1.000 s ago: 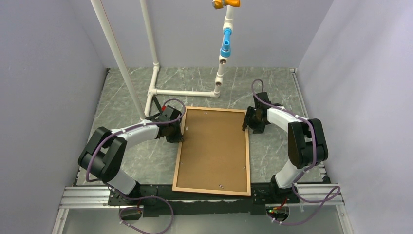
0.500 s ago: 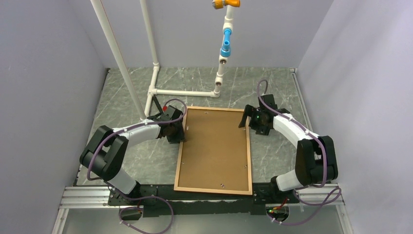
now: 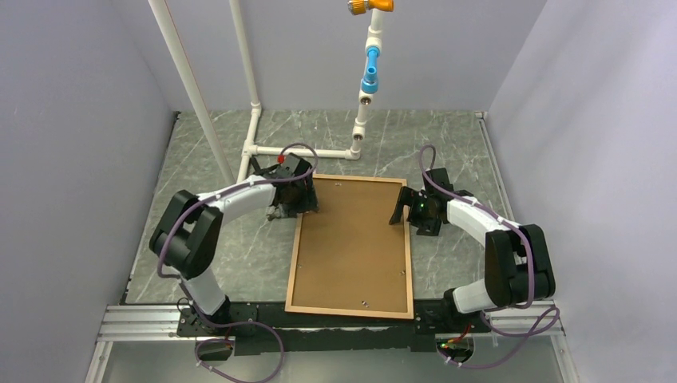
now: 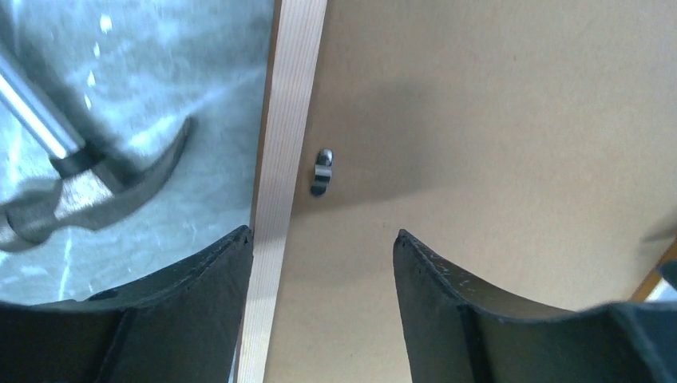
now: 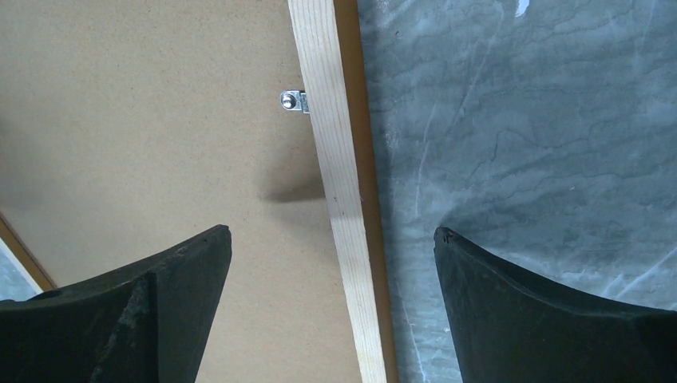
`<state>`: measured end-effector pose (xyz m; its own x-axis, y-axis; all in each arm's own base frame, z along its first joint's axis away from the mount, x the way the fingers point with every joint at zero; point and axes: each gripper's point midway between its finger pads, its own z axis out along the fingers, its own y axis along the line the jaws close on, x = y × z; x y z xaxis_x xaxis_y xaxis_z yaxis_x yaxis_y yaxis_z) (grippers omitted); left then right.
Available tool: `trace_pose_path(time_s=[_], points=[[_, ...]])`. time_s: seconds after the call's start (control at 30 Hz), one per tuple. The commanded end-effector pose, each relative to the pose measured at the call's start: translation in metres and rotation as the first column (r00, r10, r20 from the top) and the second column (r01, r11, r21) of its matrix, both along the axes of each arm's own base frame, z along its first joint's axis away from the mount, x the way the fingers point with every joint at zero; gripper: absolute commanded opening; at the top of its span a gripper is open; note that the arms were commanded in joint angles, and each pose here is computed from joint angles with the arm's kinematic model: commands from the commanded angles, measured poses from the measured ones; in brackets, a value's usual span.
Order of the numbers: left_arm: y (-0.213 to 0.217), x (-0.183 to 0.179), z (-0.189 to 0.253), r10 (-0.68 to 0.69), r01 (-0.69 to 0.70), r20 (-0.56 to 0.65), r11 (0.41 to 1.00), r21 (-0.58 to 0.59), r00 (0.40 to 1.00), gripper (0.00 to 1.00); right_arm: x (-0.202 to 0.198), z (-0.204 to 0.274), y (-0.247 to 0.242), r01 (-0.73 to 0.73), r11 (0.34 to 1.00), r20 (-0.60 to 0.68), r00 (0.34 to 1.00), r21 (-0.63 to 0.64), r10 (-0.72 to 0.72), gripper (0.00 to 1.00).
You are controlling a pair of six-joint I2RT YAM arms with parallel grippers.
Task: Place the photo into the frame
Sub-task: Install the photo frame at the center of the board.
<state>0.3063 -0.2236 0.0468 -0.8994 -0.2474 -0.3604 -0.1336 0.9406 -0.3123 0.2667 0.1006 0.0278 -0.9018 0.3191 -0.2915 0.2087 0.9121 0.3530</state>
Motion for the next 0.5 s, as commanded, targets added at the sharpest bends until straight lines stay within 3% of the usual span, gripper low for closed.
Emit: trace_pose_path(time_s=[0.0,0.23,0.47], points=[[0.007,0.017,-0.003,-0.007,0.007,0.0,0.995,0.102,1.0,0.66,0.003,0.004,-0.005,-0.004,1.0,0.046,0.999,-0.02,0.005,1.0],[0.009,0.019,-0.019,-0.013,0.018,-0.032,0.989,0.15,0.999,0.5,0.001,0.001,-0.005,-0.005,1.0,0.036,0.999,-0.025,0.006,1.0],[0.016,0.022,-0.027,-0.002,0.011,-0.047,0.98,0.201,0.999,0.42,0.002,0.0,-0.003,-0.006,1.0,0.036,0.999,-0.012,0.007,1.0]])
